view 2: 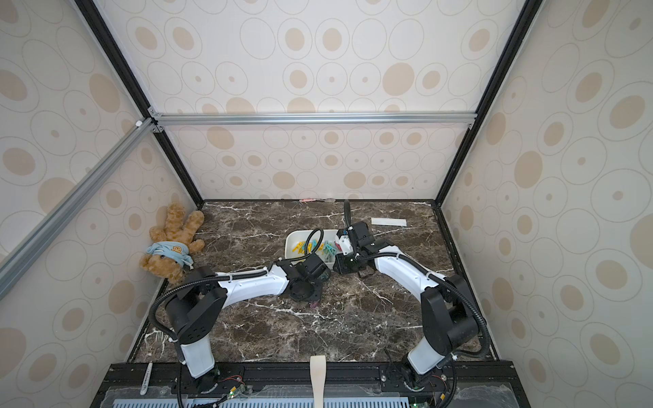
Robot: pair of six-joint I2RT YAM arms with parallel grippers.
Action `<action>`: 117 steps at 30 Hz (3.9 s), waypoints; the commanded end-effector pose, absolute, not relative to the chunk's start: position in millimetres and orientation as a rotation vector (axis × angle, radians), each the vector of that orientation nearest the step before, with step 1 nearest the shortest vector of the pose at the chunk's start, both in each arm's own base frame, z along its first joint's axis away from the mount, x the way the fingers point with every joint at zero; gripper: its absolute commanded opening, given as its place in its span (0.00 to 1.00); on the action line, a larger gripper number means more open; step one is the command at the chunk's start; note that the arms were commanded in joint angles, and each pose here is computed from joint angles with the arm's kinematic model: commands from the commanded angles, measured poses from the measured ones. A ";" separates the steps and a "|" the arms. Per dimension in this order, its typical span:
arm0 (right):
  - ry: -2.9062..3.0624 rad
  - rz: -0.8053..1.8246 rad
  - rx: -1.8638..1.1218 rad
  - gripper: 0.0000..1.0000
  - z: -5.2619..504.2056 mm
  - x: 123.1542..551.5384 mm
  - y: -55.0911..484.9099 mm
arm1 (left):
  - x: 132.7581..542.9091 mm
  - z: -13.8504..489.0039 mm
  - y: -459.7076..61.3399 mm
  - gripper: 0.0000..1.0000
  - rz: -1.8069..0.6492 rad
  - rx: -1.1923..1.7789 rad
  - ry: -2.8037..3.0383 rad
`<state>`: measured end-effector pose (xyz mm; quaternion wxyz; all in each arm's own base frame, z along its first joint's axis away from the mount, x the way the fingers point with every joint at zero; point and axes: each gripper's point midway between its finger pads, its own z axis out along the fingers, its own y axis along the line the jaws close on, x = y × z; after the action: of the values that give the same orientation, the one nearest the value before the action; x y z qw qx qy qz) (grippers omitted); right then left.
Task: Put the clothespins into the storage box
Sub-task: Pick up the clothespin from the center of the board, then place the clothespin in the storage box, then pick up the clothespin from the center of the board.
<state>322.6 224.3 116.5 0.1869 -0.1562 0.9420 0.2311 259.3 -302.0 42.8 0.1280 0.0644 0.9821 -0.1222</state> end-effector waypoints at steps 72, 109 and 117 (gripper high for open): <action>2.715 0.525 -0.396 0.34 98.3 300.0 266.4 | 400.8 178.0 -216.7 0.37 -0.567 0.125 2.414; 2.883 0.373 -0.418 0.23 22.0 323.0 283.5 | 365.0 168.8 -191.0 0.41 -0.562 0.041 2.397; 2.894 0.362 -0.443 0.08 17.9 318.0 280.0 | 365.9 168.4 -189.5 0.41 -0.556 0.041 2.398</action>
<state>324.7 281.6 24.6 0.1088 -0.1417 0.9751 0.1317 364.8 -193.7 159.0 0.3203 0.0187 0.9226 -0.2142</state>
